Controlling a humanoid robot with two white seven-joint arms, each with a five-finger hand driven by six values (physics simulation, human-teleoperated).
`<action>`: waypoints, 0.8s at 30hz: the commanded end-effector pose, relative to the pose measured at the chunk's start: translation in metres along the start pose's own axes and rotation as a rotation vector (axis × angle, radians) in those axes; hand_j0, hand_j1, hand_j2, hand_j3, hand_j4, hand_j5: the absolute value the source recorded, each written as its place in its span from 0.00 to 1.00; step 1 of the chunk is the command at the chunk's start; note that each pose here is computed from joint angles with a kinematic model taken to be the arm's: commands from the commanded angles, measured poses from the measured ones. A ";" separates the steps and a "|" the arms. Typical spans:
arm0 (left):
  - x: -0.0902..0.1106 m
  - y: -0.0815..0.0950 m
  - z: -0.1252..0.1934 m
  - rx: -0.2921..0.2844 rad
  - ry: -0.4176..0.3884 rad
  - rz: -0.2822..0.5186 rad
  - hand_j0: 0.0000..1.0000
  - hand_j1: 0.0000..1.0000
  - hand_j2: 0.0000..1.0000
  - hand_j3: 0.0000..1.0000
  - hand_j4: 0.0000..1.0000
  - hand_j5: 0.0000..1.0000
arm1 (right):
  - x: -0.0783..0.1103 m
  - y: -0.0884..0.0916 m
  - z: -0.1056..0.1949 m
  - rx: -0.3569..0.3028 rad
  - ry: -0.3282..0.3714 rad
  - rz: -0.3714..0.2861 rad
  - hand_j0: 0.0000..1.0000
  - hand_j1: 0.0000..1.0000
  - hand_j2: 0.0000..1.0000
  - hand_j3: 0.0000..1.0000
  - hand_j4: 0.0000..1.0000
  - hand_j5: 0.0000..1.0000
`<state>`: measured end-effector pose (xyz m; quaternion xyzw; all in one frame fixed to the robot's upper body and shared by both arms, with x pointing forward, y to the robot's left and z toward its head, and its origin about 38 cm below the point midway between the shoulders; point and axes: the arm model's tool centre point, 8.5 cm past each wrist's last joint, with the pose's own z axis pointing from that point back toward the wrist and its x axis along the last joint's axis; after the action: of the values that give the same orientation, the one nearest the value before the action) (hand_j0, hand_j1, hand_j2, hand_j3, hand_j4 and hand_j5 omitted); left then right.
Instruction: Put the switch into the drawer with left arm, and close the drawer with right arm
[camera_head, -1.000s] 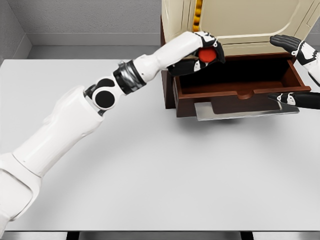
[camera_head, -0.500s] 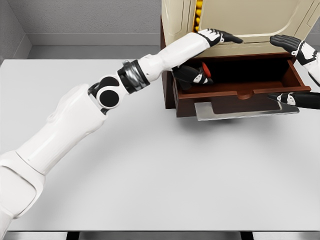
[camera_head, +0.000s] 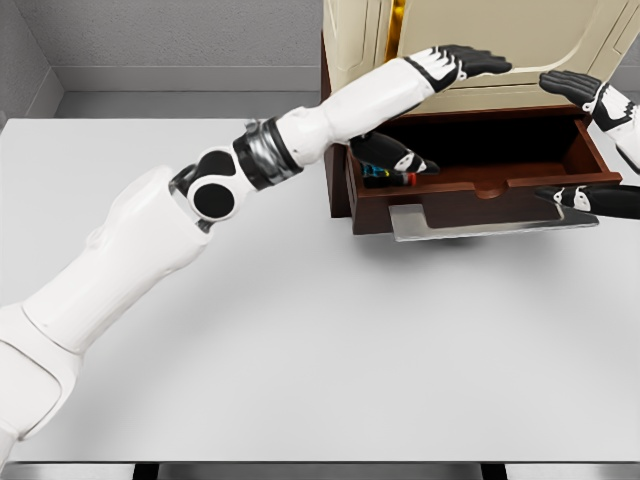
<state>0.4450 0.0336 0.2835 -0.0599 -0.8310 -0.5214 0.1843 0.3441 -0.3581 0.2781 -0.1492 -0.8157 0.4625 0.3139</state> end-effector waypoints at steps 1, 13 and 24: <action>0.016 0.013 0.007 0.000 -0.048 -0.032 1.00 1.00 1.00 1.00 1.00 1.00 | 0.000 -0.001 0.000 -0.004 0.000 -0.004 1.00 1.00 1.00 1.00 1.00 1.00; 0.045 0.034 0.099 -0.018 -0.039 -0.108 1.00 1.00 1.00 1.00 1.00 1.00 | 0.000 0.001 0.003 -0.009 0.004 -0.033 1.00 1.00 1.00 1.00 1.00 1.00; 0.023 0.075 0.182 0.090 0.163 -0.111 1.00 1.00 1.00 1.00 1.00 1.00 | 0.001 -0.016 0.001 0.018 -0.005 0.003 0.75 0.75 0.75 0.75 0.75 0.75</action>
<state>0.3966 0.2132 0.2759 0.0315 -0.8296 -0.5147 0.2143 0.3437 -0.3646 0.2896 -0.1463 -0.8141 0.4677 0.3116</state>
